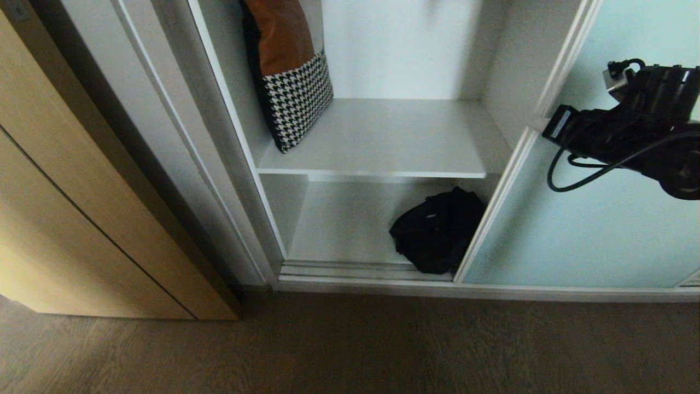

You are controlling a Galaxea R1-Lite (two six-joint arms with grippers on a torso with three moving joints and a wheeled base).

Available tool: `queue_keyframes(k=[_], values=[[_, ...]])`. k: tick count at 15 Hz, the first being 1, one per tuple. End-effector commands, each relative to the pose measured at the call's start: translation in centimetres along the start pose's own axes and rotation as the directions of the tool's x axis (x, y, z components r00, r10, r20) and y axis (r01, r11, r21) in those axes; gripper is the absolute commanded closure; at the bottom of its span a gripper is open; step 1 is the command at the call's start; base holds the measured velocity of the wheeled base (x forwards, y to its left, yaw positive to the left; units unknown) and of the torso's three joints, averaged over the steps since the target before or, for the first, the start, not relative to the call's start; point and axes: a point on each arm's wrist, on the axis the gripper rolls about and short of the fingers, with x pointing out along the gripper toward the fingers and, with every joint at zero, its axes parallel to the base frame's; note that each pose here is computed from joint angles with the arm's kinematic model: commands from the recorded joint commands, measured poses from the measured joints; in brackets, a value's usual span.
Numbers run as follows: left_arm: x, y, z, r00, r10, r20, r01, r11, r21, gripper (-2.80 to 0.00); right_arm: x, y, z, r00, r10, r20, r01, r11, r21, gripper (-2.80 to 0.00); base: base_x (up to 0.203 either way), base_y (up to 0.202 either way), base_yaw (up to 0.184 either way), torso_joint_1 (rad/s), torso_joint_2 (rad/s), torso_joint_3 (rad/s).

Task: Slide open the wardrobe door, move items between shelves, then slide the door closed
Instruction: Close the door

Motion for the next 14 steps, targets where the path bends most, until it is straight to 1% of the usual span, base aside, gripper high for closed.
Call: queue_keyframes(k=[1,5,9,12,14], values=[[0.0,0.0,0.0,1.000,0.000,0.000,0.000,1.000,-0.001,0.00,-0.4,3.1,-1.0,0.997,0.074,-0.032,-0.074,0.997,-0.001,0.00,0.000,0.000,0.000,0.000,0.00,0.000],[0.0,0.0,0.0,1.000,0.000,0.000,0.000,1.000,0.001,0.00,-1.1,8.1,-2.9,0.979,0.187,-0.083,-0.188,0.982,0.006,0.00,0.000,0.000,0.000,0.000,0.00,0.000],[0.0,0.0,0.0,1.000,0.002,0.002,-0.002,1.000,-0.001,0.00,-3.3,12.0,-2.9,0.955,0.282,-0.094,-0.285,0.958,-0.015,0.00,0.000,0.000,0.000,0.000,0.00,0.000],[0.0,0.0,0.0,1.000,0.000,0.001,0.000,1.000,0.001,0.00,-5.5,13.6,-2.5,0.940,0.324,-0.106,-0.327,0.945,-0.010,0.00,0.000,0.000,0.000,0.000,0.00,0.000],[0.0,0.0,0.0,1.000,0.000,0.002,0.000,1.000,0.001,0.00,-6.9,13.8,-2.1,0.938,0.330,-0.102,-0.333,0.943,-0.004,0.00,0.000,0.000,0.000,0.000,0.00,0.000]])
